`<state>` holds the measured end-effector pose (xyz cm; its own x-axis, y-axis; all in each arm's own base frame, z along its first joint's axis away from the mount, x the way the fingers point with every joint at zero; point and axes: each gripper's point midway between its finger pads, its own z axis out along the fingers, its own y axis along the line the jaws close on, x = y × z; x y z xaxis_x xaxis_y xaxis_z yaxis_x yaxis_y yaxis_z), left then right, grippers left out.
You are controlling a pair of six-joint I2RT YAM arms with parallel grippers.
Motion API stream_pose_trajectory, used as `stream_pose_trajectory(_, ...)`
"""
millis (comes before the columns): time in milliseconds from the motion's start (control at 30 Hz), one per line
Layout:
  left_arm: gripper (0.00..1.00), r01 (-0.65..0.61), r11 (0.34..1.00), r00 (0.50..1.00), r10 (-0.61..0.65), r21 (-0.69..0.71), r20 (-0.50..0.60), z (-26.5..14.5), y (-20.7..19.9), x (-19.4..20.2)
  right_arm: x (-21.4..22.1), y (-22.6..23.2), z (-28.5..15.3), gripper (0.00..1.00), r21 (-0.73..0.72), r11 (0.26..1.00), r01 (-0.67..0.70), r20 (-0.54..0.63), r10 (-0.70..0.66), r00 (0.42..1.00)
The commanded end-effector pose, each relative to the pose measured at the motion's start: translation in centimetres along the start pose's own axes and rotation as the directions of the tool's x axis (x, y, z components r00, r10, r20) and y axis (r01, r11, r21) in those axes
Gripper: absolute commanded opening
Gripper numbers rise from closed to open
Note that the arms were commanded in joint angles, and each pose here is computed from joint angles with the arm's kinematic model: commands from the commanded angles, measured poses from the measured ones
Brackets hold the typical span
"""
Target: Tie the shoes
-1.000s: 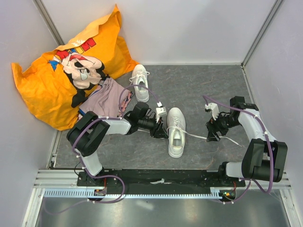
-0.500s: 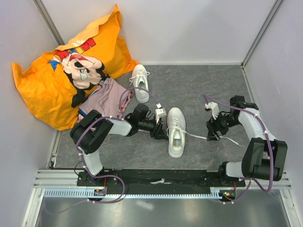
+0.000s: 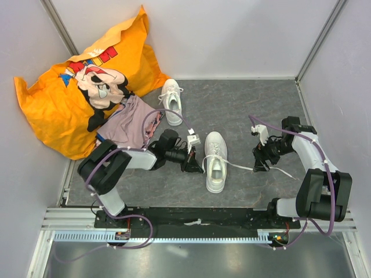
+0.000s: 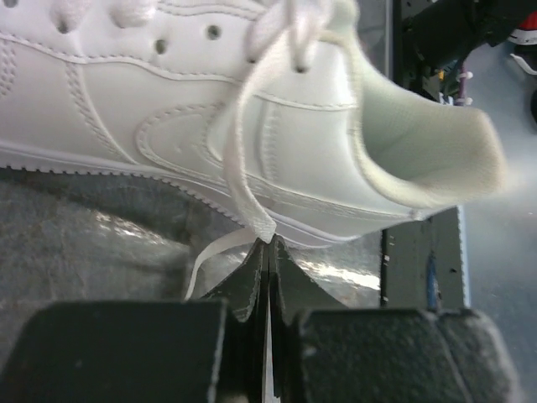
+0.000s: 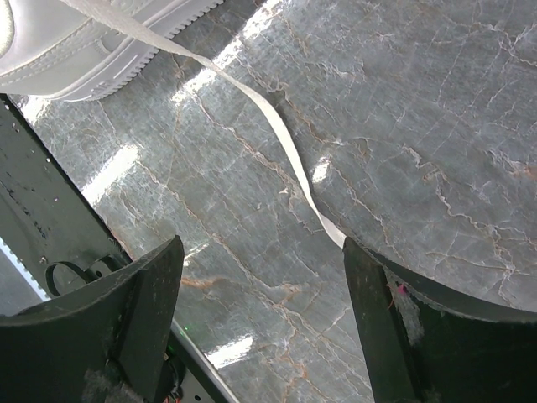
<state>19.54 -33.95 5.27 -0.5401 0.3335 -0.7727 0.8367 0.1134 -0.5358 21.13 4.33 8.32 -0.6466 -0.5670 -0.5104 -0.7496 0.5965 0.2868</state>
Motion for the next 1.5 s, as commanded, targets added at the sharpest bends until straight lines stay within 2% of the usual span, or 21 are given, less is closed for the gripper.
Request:
stream_pose_trajectory(0, 0.02, -0.051, 0.998, 0.999, 0.051, 0.039, 0.016, -1.8, -3.0, -1.7, -0.9, -0.3, -0.4, 0.84, 0.016, 1.0, 0.026, 0.02, -0.027, 0.999)
stream_pose_trajectory(167, 0.02, -0.148, 0.989, 0.988, 0.147, 0.009, 0.048, -3.1, -4.3, -4.4, -1.0, -0.2, -0.5, 0.83, 0.024, 0.999, 0.038, 0.025, -0.039, 0.999)
stream_pose_trajectory(333, 0.02, -0.157, 0.987, 0.986, 0.156, 0.018, 0.05, -3.8, -5.6, -7.3, -0.9, 0.1, -0.7, 0.82, 0.029, 0.998, 0.055, 0.031, -0.056, 0.998)
stream_pose_trajectory(433, 0.02, -0.2, 0.979, 0.977, 0.197, 0.031, 0.087, -4.0, -6.7, -11.1, -0.3, 0.4, -0.3, 0.82, 0.02, 0.997, 0.068, 0.023, -0.068, 0.997)
stream_pose_trajectory(567, 0.02, -0.202, 0.978, 0.975, 0.198, 0.044, 0.098, -3.8, -7.0, -12.7, 0.0, 0.2, 0.2, 0.81, 0.025, 0.996, 0.081, 0.009, -0.081, 0.997)
stream_pose_trajectory(833, 0.02, -0.201, 0.979, 0.976, 0.198, 0.031, 0.091, -3.4, -6.4, -12.7, 1.5, -1.1, 1.6, 0.79, 0.075, 0.988, 0.135, -0.06, -0.131, 0.99)
stream_pose_trajectory(1000, 0.02, -0.207, 0.978, 0.975, 0.204, 0.027, 0.089, -3.3, -6.2, -12.5, 2.4, -3.0, 2.7, 0.78, 0.157, 0.973, 0.169, -0.108, -0.153, 0.982)
stream_pose_trajectory(1267, 0.02, -0.187, 0.982, 0.979, 0.184, 0.032, 0.082, -3.2, -6.0, -12.0, 3.4, -6.3, 3.2, 0.77, 0.312, 0.94, 0.137, -0.163, -0.089, 0.983)
stream_pose_trajectory(1467, 0.02, -0.202, 0.979, 0.976, 0.199, 0.029, 0.084, -3.3, -6.0, -12.0, 6.4, -5.9, 4.1, 0.61, 0.273, 0.947, 0.167, -0.264, -0.093, 0.96)
